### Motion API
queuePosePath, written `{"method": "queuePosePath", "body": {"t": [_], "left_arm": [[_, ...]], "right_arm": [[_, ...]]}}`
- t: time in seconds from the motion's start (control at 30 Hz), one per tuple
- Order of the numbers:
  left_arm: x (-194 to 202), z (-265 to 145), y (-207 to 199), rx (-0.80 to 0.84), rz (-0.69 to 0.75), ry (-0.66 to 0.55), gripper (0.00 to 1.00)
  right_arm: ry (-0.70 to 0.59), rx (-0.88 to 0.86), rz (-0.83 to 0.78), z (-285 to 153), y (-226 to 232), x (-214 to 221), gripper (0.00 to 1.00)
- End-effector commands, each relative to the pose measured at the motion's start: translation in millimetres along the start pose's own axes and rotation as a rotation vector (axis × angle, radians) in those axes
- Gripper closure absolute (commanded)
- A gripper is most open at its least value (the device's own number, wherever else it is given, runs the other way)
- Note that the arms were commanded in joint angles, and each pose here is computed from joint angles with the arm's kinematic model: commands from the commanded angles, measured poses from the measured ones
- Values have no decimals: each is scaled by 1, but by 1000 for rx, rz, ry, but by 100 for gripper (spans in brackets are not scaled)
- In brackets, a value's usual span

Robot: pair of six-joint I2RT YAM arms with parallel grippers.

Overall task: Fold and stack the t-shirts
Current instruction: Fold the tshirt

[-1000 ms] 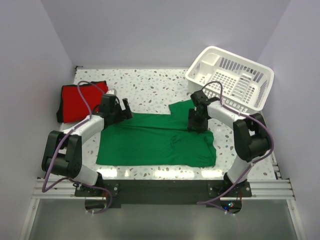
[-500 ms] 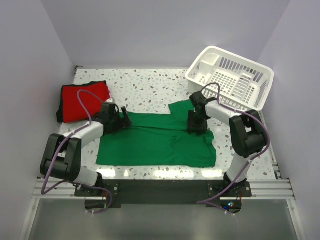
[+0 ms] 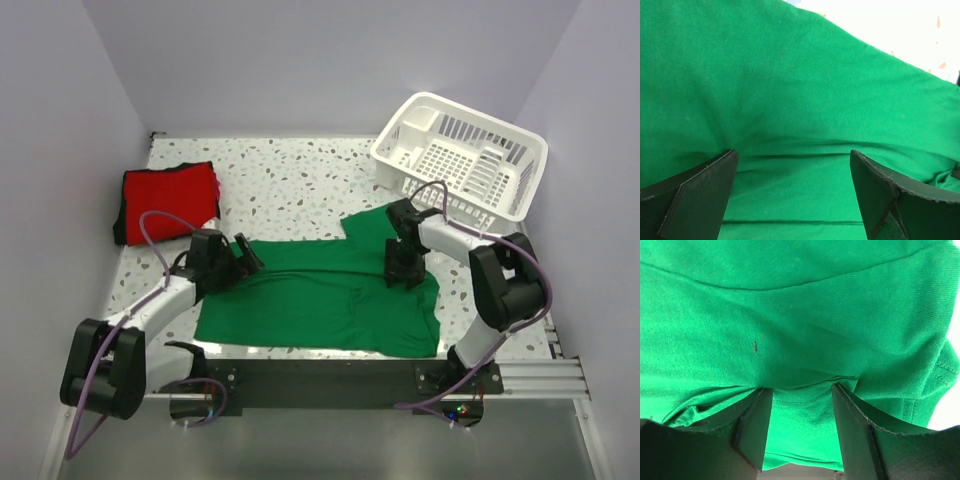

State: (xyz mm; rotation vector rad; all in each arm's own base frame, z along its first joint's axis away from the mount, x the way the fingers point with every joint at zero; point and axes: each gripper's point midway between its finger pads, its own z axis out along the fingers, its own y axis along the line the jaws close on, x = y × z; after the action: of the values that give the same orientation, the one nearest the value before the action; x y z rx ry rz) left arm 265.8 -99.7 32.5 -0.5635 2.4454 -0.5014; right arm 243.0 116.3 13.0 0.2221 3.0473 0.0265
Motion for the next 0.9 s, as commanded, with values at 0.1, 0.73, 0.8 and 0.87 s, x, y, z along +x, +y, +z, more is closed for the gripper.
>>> {"method": "queuePosePath", "body": {"t": [0.1,0.73,0.8,0.87], "left_arm": [[49,-18,25,-60,-79,117,1],[-70,-47,-38,-12,122,-185,0],[-75,-44,-42,-8,118,-186,0],[-78,-42,-44,-8,116,-190,0]], "right_arm": [[58,98,22,2,-30,32,45],[-430,54,-47,-100,-2,-103,41],[-498,43,-41,-96,2,-125,39],[-519,24,-53,-83,9,-141,39]]}}
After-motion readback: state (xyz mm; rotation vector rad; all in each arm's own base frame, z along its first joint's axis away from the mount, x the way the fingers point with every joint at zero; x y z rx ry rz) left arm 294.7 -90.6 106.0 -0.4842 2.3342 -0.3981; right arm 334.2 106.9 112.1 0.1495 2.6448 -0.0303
